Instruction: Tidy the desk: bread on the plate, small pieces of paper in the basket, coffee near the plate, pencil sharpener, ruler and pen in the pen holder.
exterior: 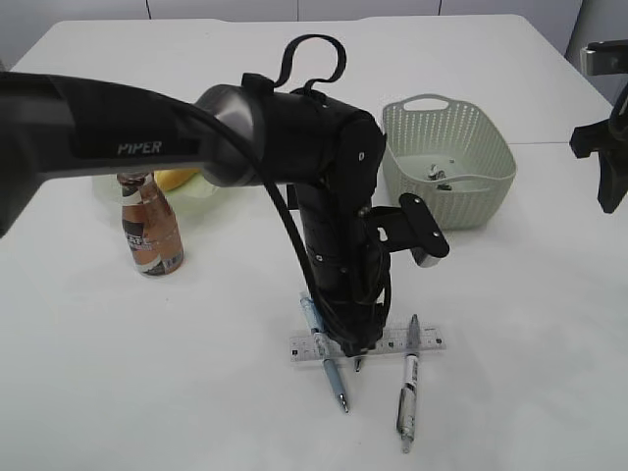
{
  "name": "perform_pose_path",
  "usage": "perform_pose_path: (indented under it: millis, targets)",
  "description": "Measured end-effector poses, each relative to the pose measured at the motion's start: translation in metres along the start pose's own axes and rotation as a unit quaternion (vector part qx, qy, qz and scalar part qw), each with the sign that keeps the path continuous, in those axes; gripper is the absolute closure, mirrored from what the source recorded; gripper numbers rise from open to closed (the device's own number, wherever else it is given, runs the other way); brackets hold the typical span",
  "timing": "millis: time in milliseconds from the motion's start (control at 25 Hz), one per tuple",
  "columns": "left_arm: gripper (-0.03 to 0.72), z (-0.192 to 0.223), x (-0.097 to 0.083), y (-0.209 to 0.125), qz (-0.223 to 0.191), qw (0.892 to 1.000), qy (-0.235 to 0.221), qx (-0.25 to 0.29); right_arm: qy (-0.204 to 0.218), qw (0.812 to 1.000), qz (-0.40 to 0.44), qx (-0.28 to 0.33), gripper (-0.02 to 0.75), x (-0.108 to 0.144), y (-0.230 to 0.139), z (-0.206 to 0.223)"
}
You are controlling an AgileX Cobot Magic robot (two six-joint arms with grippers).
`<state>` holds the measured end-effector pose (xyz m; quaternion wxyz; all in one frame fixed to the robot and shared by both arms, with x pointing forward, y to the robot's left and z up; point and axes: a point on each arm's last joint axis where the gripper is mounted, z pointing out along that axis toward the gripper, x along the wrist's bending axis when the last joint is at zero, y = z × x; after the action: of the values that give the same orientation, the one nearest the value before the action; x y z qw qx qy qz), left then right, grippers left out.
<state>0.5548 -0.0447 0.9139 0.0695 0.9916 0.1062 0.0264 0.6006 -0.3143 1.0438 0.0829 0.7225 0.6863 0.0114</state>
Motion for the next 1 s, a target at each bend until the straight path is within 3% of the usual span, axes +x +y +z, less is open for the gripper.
perform_pose_path:
  millis: [1000]
  targets:
    - [0.222,0.012,0.009,-0.009,-0.01,1.0,-0.007,0.021,-0.002,1.0,0.0,0.0,0.336,0.0,0.0,0.0]
